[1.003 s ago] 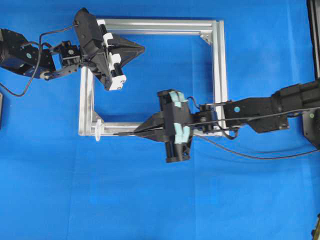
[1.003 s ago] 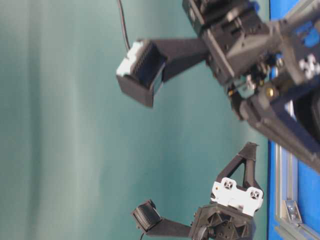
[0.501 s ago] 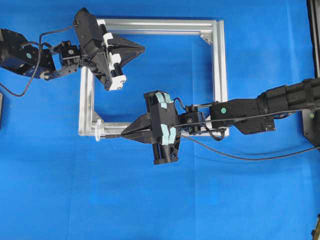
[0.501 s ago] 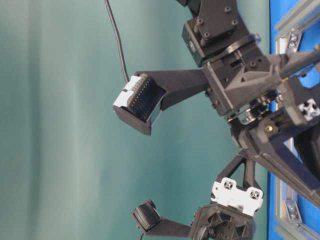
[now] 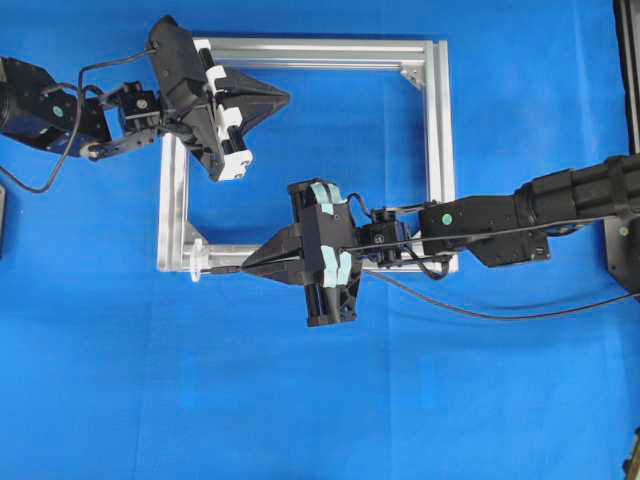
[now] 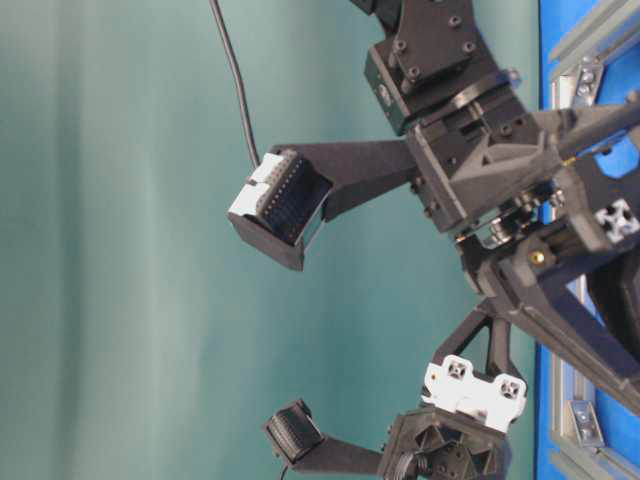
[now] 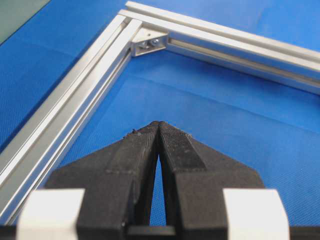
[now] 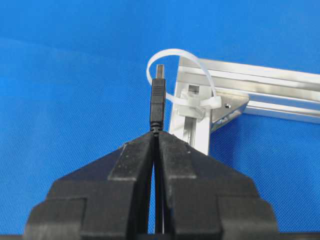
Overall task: Insert the wire through the string loop located on the left side.
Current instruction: 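Push the USB plug through the white loop with the right gripper, then move the left gripper toward the plug protruding from the loop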
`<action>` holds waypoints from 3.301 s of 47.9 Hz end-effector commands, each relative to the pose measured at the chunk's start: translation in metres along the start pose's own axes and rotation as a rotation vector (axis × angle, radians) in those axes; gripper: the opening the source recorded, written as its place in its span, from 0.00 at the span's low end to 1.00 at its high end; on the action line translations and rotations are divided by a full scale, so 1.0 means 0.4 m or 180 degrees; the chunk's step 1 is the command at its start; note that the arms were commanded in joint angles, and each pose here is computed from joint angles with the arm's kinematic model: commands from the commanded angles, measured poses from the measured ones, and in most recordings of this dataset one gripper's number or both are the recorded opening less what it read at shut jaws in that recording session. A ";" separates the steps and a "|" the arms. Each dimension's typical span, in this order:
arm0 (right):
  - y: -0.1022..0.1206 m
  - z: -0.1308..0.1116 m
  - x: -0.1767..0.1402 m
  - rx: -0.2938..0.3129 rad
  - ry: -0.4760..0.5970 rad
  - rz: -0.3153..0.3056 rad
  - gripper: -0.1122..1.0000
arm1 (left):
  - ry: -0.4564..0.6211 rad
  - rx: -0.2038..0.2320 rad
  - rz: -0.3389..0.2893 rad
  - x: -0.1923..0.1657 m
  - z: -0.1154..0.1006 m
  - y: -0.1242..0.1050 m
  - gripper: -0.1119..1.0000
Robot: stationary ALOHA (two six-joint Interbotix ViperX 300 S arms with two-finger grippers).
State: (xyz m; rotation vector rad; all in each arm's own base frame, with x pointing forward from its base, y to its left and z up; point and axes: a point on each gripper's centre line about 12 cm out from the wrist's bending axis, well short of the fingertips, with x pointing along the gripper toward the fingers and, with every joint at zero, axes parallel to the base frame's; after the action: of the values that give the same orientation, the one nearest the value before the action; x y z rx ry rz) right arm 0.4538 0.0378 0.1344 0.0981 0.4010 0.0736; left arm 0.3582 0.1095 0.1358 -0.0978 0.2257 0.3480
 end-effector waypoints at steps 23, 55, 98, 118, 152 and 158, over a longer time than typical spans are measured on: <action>0.000 0.032 -0.004 0.0002 -0.0107 0.0005 0.12 | -0.0136 0.0000 -0.0020 -0.004 0.035 -0.004 0.10; 0.000 0.032 -0.004 -0.0007 -0.0102 0.0006 0.12 | -0.0136 0.0000 -0.0020 -0.004 0.035 -0.004 0.10; -0.015 0.055 0.051 -0.0051 -0.0194 -0.0022 0.12 | -0.0146 0.0000 -0.0021 -0.003 0.038 -0.005 0.10; -0.022 0.067 0.114 -0.0053 -0.0229 -0.0035 0.12 | -0.0146 0.0000 -0.0021 -0.003 0.038 -0.005 0.10; -0.022 0.067 0.117 -0.0053 -0.0225 -0.0036 0.12 | -0.0120 0.0007 -0.0043 -0.011 0.031 -0.011 0.10; -0.022 0.068 0.117 -0.0058 -0.0229 -0.0036 0.12 | -0.0062 0.0009 -0.0034 -0.039 0.017 -0.006 0.10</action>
State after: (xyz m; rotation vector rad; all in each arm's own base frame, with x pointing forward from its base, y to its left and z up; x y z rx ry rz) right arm 0.5034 0.0325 0.1240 0.0816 0.3704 0.0622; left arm 0.3499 0.1048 0.1349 -0.0982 0.2367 0.3422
